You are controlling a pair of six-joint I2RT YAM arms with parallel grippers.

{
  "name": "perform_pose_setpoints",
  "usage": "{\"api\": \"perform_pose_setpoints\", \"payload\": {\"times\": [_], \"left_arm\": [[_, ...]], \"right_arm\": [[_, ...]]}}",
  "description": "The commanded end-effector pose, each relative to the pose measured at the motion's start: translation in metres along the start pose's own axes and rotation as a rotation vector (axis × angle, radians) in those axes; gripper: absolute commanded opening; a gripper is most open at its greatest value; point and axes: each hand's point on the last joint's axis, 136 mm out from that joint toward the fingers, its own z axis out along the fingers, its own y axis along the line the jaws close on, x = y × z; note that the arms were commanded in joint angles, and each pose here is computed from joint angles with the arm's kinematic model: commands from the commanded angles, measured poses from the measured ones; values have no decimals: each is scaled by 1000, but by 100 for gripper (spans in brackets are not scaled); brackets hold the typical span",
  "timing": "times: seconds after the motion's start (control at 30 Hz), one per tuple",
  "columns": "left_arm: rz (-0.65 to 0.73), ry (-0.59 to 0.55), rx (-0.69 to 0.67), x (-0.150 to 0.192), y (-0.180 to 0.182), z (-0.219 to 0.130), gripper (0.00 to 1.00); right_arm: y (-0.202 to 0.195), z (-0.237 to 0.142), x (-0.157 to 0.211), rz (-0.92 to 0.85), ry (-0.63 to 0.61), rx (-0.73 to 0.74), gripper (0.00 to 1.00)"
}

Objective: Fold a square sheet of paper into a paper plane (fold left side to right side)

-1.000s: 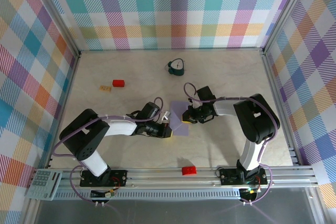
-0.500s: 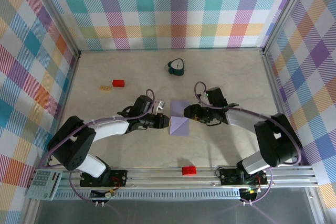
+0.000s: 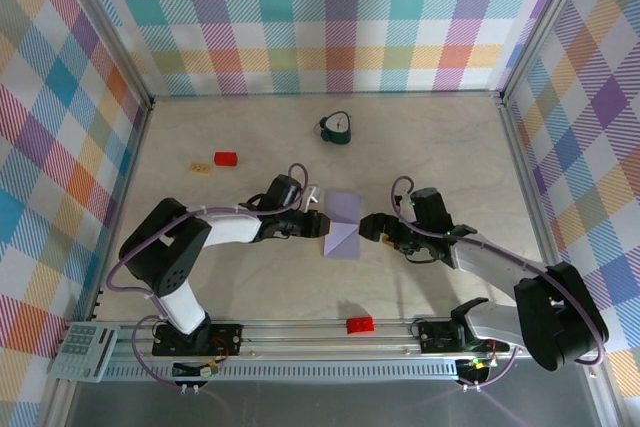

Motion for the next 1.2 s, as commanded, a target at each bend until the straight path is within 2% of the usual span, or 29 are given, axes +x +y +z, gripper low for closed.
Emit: {"api": "perform_pose_setpoints", "payload": {"times": [0.0,0.2,0.27,0.5,0.73,1.17], "left_arm": [[33,-28,24,-15,-4,4,27],[41,-45,33,-18,-9,-1,6],[43,-61,27,-19,-9,-6,2],[23,-125,28,-17,-9,-20,2],[4,-151,28,-14,-4,-25,2],[-7,-164,31,-13,-1,-28,4]], "right_arm": [[6,-3,-1,4,-7,-32,99],[8,-1,-3,2,-3,-39,99],[11,1,-5,1,5,-56,99],[33,13,-17,4,18,-156,100],[49,33,-30,19,42,-226,85],[44,69,-36,66,94,-213,72]]}}
